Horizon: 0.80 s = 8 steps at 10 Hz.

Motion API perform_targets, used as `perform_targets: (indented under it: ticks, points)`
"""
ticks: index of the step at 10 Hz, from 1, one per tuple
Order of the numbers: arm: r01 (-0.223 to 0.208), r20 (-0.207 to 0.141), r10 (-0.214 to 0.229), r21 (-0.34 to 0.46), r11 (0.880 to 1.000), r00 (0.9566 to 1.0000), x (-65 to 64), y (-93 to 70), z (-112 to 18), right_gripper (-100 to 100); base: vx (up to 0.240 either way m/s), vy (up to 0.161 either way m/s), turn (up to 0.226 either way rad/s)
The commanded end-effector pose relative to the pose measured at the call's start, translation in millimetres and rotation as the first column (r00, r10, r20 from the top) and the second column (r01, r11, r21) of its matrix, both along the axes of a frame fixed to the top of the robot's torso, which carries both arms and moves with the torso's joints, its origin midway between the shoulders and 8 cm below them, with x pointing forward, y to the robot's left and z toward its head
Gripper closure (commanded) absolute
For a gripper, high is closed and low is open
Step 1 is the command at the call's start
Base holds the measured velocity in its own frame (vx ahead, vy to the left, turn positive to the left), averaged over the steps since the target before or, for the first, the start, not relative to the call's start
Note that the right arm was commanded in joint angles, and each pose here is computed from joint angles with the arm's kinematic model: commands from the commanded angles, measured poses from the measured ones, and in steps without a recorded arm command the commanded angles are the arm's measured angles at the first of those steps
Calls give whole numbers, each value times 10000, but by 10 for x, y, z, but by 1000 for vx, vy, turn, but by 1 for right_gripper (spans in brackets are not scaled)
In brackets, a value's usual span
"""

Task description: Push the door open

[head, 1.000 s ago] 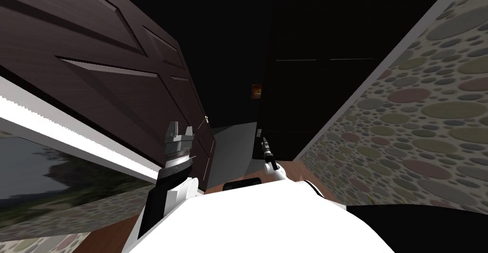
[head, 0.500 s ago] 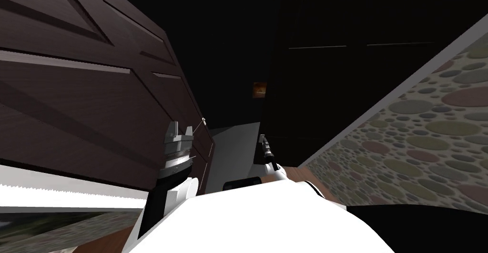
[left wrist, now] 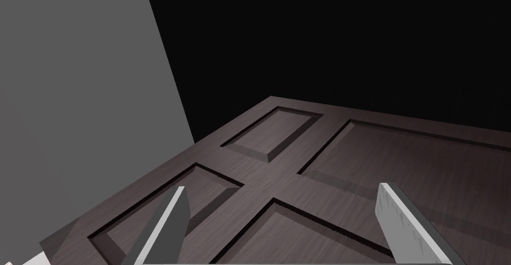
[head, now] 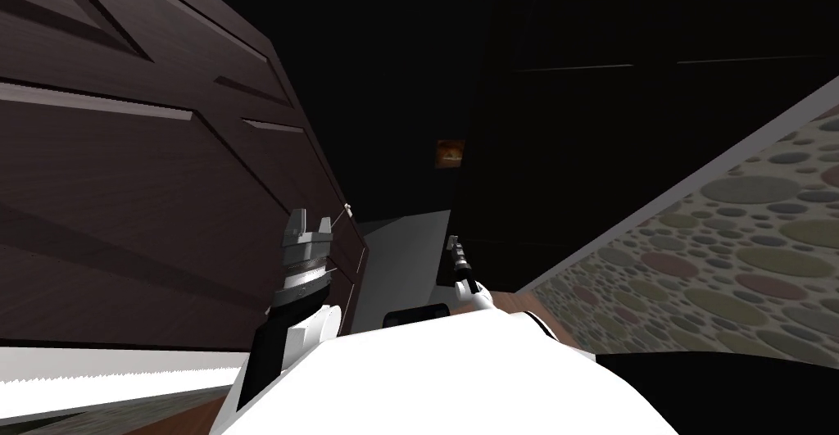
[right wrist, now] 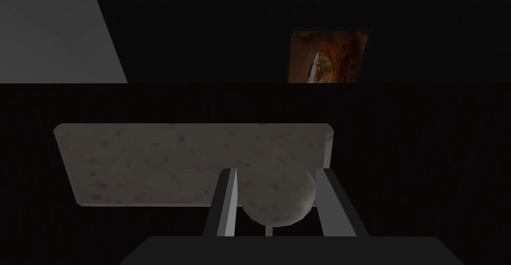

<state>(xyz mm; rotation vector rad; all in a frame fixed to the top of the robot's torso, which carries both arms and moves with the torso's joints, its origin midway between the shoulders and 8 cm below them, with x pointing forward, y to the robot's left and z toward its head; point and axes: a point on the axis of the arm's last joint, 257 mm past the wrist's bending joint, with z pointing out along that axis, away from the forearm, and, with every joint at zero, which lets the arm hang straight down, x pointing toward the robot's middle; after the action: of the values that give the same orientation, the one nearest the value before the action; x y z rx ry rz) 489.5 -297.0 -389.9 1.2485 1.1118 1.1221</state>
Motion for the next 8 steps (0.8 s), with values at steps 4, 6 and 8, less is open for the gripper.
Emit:
perform_targets:
  ticks: [4, 6, 8]
  points:
    - [2, -33, -2, 10, 10000, 10000, -11, 3, -15, 100, -11, 2, 0]
    - [273, -100, -273, 2, 9996, 9996, -41, -121, -38, 100, 131, 26, -36]
    - [463, -106, -463, 1, 9989, 9989, -55, -207, -39, 100, 163, 11, -36]
